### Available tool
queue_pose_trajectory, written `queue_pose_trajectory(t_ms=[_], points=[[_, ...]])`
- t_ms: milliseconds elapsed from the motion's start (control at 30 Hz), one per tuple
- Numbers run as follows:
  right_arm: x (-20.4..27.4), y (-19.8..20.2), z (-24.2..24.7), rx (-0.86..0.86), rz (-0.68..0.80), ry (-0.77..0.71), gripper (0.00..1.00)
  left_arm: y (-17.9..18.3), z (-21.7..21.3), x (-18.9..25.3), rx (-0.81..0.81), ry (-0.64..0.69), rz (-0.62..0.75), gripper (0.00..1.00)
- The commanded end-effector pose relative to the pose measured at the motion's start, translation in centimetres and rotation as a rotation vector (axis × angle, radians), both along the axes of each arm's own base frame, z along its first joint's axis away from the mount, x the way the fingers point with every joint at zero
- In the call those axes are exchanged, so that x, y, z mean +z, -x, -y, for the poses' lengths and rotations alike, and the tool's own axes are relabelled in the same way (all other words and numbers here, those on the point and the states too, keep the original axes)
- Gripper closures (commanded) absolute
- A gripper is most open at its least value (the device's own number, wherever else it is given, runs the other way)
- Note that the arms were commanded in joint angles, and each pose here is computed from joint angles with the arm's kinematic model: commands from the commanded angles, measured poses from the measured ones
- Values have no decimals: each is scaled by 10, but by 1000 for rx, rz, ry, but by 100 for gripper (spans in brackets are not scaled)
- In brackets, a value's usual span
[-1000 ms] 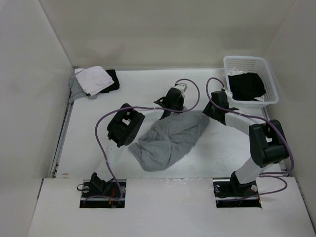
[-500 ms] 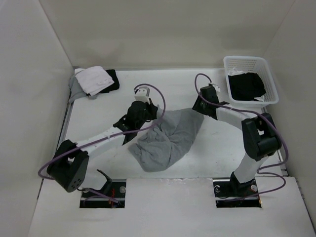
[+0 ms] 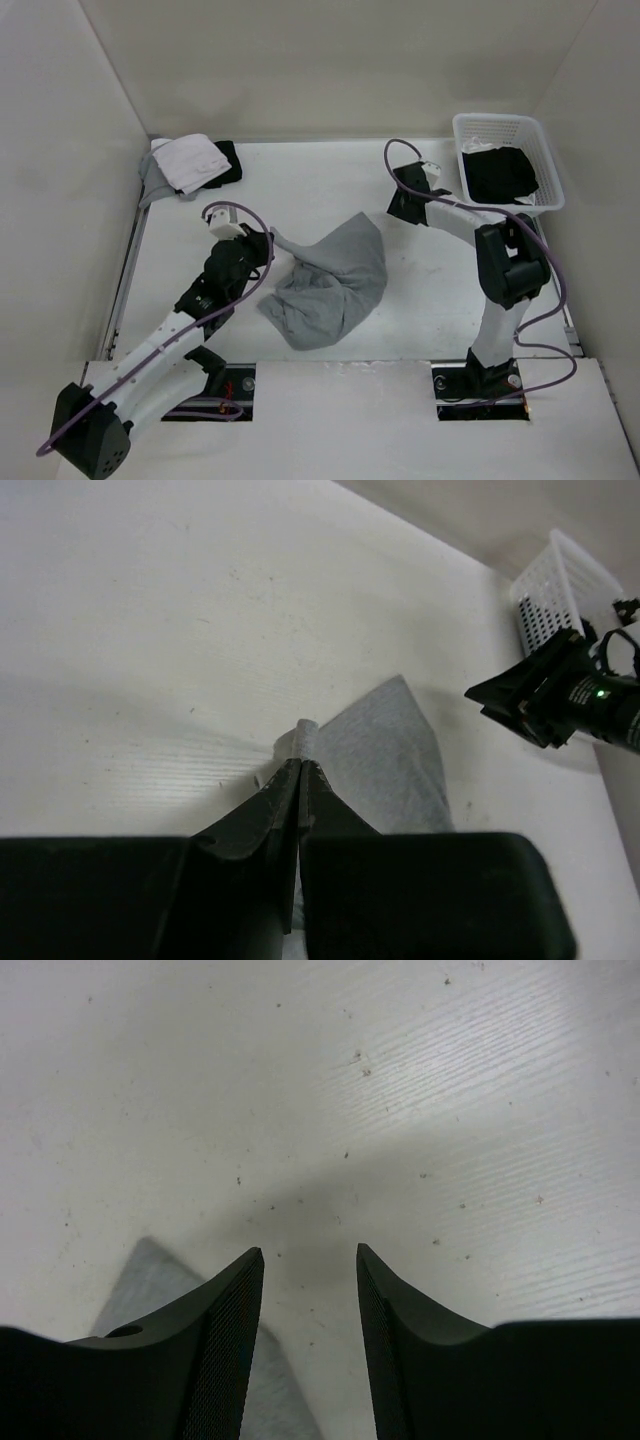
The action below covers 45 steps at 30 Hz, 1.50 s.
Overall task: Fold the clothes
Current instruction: Flatten the tank top out
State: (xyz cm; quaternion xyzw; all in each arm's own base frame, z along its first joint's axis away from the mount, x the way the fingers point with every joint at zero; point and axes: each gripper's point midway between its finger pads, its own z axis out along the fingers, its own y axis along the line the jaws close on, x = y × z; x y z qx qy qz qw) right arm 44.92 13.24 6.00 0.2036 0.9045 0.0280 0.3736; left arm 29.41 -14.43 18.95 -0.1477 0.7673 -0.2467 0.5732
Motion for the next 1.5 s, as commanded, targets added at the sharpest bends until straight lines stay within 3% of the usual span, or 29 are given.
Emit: queue_pose_trajectory(t_ms=[0,300,1033,1233,1467], points=[[11,-9,-20,23,4,-9,53,8,-17,-3,60,50,-19,100],[11,-14,-101,211,-3,-64,50,32,-14,-62,-1,87,-174,99],[-15,-37,-140,269,-87,-3,52,46,-2,-73,-76,154,-166,98],[-16,-36,-143,286,-122,4,66,46,-1,-69,-82,156,-156,98],[-17,-33,-141,298,-147,-17,93,45,-4,-74,-71,160,-160,98]])
